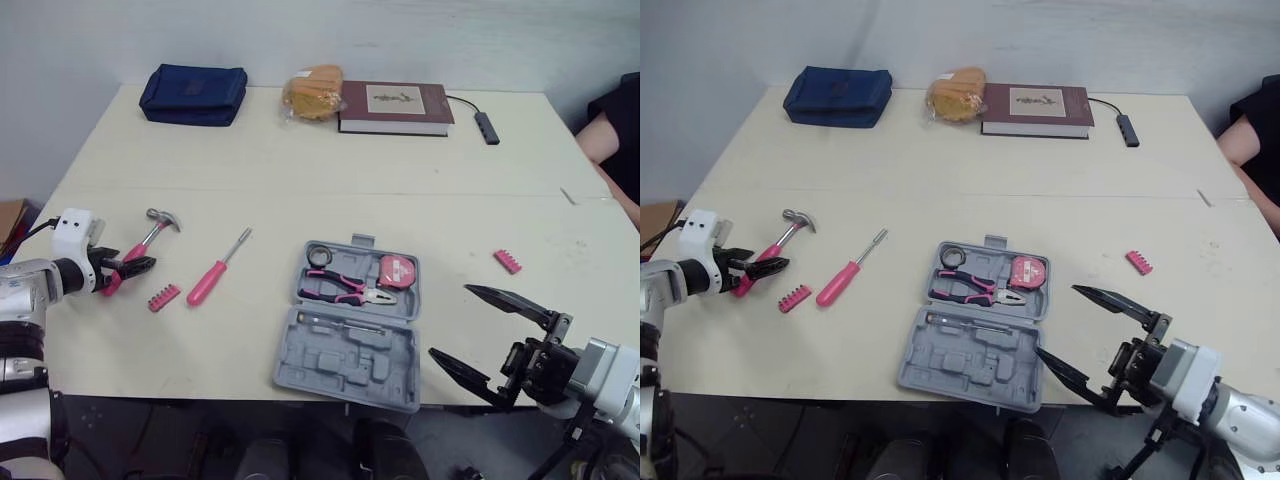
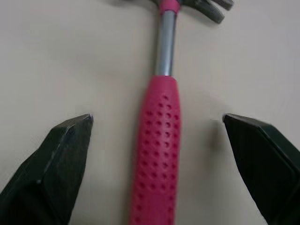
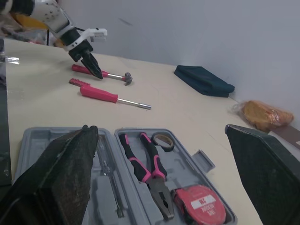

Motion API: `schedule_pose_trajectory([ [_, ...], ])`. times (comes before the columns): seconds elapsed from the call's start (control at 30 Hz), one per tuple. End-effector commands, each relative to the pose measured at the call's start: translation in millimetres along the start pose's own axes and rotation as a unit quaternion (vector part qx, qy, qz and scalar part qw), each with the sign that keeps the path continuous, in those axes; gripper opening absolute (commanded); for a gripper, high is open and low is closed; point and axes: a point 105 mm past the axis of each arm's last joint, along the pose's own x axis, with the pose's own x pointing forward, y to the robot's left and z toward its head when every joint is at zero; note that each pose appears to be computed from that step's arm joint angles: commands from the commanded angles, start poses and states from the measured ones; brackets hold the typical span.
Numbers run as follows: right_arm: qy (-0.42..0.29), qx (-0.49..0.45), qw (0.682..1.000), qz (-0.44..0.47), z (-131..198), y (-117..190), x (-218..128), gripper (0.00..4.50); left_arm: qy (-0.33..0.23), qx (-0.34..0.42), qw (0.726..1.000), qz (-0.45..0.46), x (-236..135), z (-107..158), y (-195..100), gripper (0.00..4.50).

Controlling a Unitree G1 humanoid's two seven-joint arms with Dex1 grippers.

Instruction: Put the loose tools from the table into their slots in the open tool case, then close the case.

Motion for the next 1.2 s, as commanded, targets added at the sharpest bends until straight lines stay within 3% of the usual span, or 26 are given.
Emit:
schedule_pose_trajectory([
  [0.03, -0.012, -0.016, 1.0, 0.01, 7.0, 1.5, 5.0, 4.5, 0.054, 0.004, 0.999, -0.005, 3.8, -20.3, 1.4, 4.47],
  [0.13, -0.012, -0.016, 1.0, 0.011, 7.1, 2.8, 5.3, 4.5, 0.08, 0.007, 0.997, -0.012, 2.9, -29.0, 1.7, 3.64],
  [0.37, 0.011, -0.012, 1.0, 0.008, -1.1, 11.5, -5.9, 4.5, 0.064, -0.003, 0.998, -0.018, 1.9, -32.9, 4.1, 0.57],
  [0.47, 0.021, -0.012, 1.0, 0.011, -4.1, 13.8, -9.6, 4.5, 0.026, 0.007, 0.999, -0.02, 0.0, -21.8, 5.6, 0.52],
  [0.53, 0.048, -0.027, 0.998, 0.02, -10.7, 16.8, -16.1, 4.5, -0.097, 0.027, 0.992, -0.076, -7.1, 17.6, -9.3, 0.52],
  [0.6, 0.063, -0.045, 0.997, 0.011, -15.6, 14.7, -23.9, 4.5, -0.179, 0.072, 0.974, -0.116, -21.0, 46.7, -24.4, 0.52],
  [0.77, 0.074, -0.054, 0.996, -0.013, -19.4, 7.6, -37.2, 4.5, -0.249, 0.168, 0.914, -0.272, -38.3, 75.4, -100.2, 0.52],
  [0.9, 0.101, -0.054, 0.993, -0.022, -20.3, 4.4, -55.3, 4.5, -0.257, 0.221, 0.86, -0.381, -46.8, 79.4, -160.2, 0.52],
  [1.0, 0.117, -0.046, 0.992, -0.024, -17.6, 2.9, -59.2, 4.5, -0.202, 0.302, 0.799, -0.479, -50.5, 61.7, -212.3, 0.52],
  [1.07, 0.123, -0.042, 0.991, -0.025, -16.0, 3.3, -60.1, 4.5, -0.166, 0.301, 0.792, -0.504, -47.5, 55.4, -227.2, 0.52],
  [1.2, 0.143, -0.024, 0.989, -0.035, -13.4, 10.4, -64.1, 4.5, -0.086, 0.355, 0.733, -0.574, -50.3, 35.1, -275.0, 0.52],
])
